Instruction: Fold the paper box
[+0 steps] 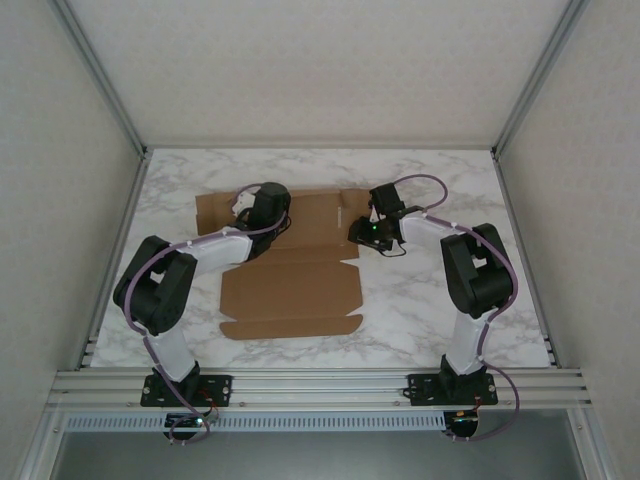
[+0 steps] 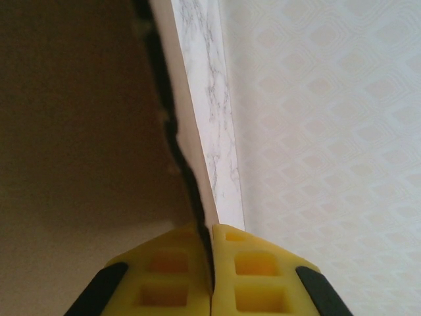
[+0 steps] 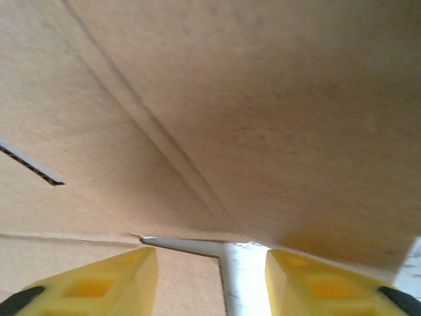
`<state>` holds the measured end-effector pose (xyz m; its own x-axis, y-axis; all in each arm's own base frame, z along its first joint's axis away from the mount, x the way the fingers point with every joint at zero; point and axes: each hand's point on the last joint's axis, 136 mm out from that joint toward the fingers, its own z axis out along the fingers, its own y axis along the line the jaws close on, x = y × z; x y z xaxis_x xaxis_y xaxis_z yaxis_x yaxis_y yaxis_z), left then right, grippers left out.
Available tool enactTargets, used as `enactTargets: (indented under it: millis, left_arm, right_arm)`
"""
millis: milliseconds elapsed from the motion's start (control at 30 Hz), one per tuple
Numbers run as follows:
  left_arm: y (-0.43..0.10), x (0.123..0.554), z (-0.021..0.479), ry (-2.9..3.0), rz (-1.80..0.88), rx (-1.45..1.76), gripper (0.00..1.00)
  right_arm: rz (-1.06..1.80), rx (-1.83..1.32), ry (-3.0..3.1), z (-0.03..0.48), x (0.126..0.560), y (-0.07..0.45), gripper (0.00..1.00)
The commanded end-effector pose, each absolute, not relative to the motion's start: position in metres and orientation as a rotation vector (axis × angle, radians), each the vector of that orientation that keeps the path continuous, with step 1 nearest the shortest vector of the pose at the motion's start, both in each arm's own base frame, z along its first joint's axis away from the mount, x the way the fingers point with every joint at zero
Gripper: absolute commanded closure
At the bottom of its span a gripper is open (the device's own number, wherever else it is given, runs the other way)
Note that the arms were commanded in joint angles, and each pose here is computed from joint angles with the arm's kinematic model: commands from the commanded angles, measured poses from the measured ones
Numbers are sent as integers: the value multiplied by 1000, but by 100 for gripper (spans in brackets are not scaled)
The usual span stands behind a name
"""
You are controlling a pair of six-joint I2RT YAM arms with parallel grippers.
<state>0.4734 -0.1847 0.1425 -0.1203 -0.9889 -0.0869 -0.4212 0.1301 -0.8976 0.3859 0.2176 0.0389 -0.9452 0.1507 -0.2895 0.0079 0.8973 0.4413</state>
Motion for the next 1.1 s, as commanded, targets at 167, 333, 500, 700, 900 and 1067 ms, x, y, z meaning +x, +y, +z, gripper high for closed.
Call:
enactTargets:
  millis: [167, 333, 500, 700, 900, 1067]
  left_arm:
    - [-183, 466, 147, 1625, -1012, -1374, 100]
    - [-180, 467, 152, 1568, -1051, -1390, 100]
    - [-178, 468, 155, 1507, -1110, -1434, 100]
    - [-178, 470, 161, 1480, -1134, -1437, 100]
    - [-177, 469, 165, 1472, -1135, -1435, 100]
    - [-177, 467, 164, 1473, -1142, -1439, 100]
  right_arm:
    - [577, 75, 2738, 46, 372, 216, 54]
    - [557, 46, 2695, 54, 366, 212, 54]
    - [522, 29, 2710, 50, 359, 209, 53]
    - [539, 36, 2678, 49, 355, 211, 56]
    - [503, 44, 2614, 49, 358, 212, 58]
    - [513, 48, 2621, 43, 365, 217, 56]
